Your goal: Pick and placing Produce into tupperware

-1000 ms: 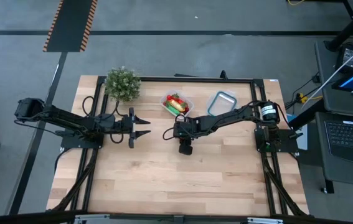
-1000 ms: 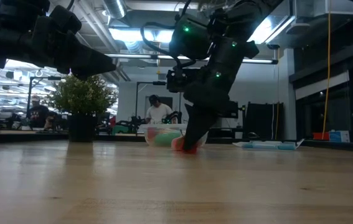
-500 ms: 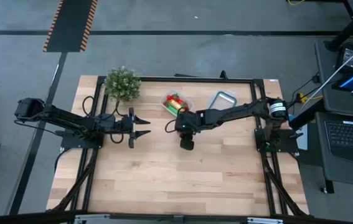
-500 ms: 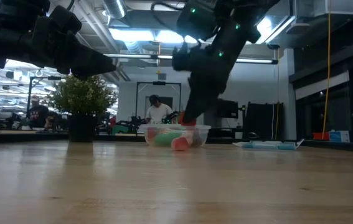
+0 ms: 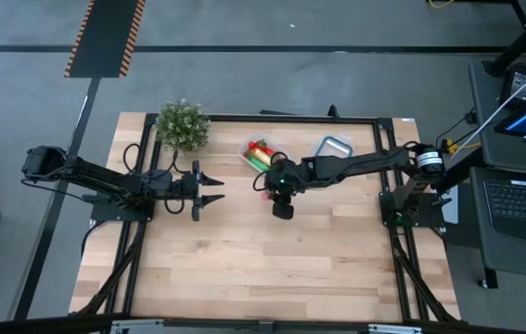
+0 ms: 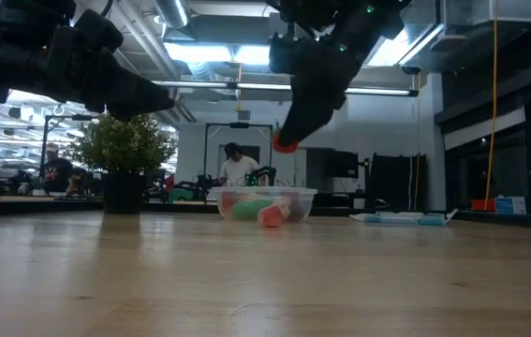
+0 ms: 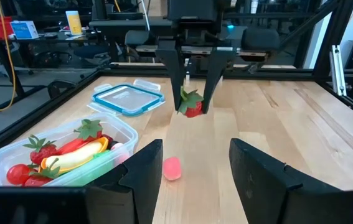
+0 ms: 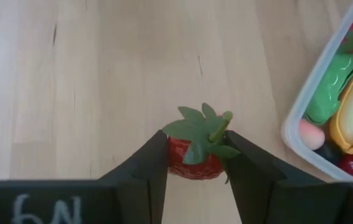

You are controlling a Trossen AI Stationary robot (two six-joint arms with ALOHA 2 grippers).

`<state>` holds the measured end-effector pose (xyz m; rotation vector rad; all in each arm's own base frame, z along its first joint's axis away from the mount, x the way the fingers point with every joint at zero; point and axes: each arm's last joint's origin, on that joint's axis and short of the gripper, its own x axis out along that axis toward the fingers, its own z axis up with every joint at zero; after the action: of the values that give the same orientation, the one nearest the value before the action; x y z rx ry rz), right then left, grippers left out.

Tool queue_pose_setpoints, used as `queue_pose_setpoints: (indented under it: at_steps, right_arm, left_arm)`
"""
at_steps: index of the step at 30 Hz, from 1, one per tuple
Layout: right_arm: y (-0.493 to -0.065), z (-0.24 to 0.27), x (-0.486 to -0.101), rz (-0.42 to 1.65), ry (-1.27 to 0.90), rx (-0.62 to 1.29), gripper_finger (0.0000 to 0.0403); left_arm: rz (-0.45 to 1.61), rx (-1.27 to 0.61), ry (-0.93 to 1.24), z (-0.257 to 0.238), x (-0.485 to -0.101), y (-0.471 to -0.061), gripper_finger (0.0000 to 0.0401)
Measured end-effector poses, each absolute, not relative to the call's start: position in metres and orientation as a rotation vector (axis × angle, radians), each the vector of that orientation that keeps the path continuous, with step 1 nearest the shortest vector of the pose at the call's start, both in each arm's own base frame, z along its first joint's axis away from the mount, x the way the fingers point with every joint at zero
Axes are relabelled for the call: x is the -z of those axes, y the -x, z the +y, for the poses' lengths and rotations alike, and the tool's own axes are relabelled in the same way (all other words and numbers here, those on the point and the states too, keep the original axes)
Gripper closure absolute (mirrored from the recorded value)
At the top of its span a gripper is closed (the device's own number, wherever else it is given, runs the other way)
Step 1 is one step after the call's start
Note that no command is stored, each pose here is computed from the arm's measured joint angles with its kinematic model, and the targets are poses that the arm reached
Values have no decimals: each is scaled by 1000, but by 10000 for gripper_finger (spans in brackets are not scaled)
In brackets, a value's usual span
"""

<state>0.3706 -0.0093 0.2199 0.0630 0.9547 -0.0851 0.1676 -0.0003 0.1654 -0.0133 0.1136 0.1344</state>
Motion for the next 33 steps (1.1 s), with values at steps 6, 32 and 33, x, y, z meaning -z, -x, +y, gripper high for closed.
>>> queue_pose_setpoints:
  at_steps: [6, 32, 33]
  right_arm:
    - [-363, -12, -218, 1030, -69, 96, 267]
    - [-268, -1, -237, 739, -171, 170, 267]
    - [-260, 1, -231, 703, -181, 163, 267]
  left_arm:
    - [128, -135, 15, 0, -164, -167, 222]
    - [189, -138, 33, 0, -158, -166, 222]
    - [189, -138, 32, 0, -158, -166, 222]
